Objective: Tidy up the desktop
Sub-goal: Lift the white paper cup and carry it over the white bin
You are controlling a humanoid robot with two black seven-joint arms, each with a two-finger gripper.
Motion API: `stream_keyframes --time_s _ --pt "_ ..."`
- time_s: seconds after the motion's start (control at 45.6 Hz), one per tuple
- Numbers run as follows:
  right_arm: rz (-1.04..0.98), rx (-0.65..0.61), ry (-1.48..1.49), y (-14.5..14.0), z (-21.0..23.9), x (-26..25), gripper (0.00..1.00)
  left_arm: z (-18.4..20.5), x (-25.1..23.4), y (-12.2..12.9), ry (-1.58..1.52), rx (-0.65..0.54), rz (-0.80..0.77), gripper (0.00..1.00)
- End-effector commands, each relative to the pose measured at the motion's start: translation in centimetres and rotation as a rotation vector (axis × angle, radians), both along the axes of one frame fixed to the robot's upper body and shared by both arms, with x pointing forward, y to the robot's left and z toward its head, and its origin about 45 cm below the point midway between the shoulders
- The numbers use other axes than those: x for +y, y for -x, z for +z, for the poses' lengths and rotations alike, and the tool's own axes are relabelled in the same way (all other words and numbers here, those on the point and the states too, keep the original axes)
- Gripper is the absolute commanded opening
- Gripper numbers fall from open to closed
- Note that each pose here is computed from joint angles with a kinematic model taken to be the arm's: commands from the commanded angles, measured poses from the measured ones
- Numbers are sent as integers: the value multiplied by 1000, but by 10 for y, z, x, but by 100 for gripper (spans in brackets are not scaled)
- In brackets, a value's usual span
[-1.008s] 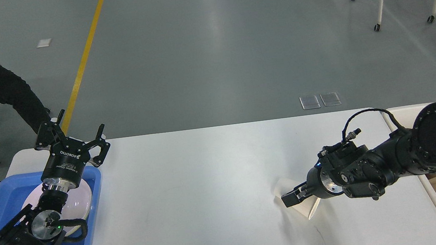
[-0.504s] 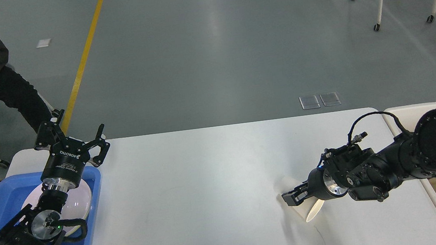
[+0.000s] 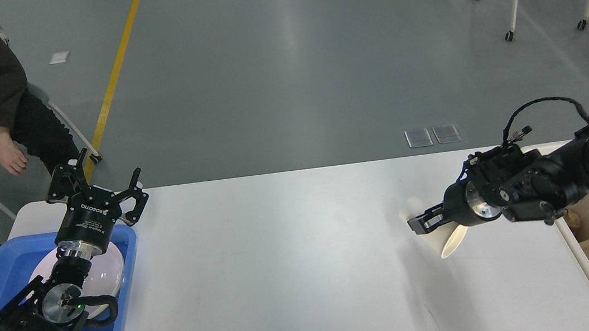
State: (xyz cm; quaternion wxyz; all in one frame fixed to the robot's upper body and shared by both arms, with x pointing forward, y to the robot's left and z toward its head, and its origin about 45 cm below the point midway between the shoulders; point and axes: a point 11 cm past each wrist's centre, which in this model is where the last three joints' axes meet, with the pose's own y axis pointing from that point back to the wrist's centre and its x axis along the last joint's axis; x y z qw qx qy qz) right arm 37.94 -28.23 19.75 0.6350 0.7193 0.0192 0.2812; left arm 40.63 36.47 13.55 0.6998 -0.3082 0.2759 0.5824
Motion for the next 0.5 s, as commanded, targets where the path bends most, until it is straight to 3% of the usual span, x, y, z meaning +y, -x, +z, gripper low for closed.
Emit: stream_keyframes --time_s 0.0,0.132,0.219,0.482 --pt "-73 86 74 -4 107 -2 0 0 1 0 -1 0 1 100" --pt "-149 106 78 -5 202 1 0 0 1 1 -1 1 2 100" --pt "-196 115 48 2 241 -7 0 0 1 1 -1 1 2 100" --pt "-332 106 70 13 254 -60 0 0 2 1 -2 1 2 100"
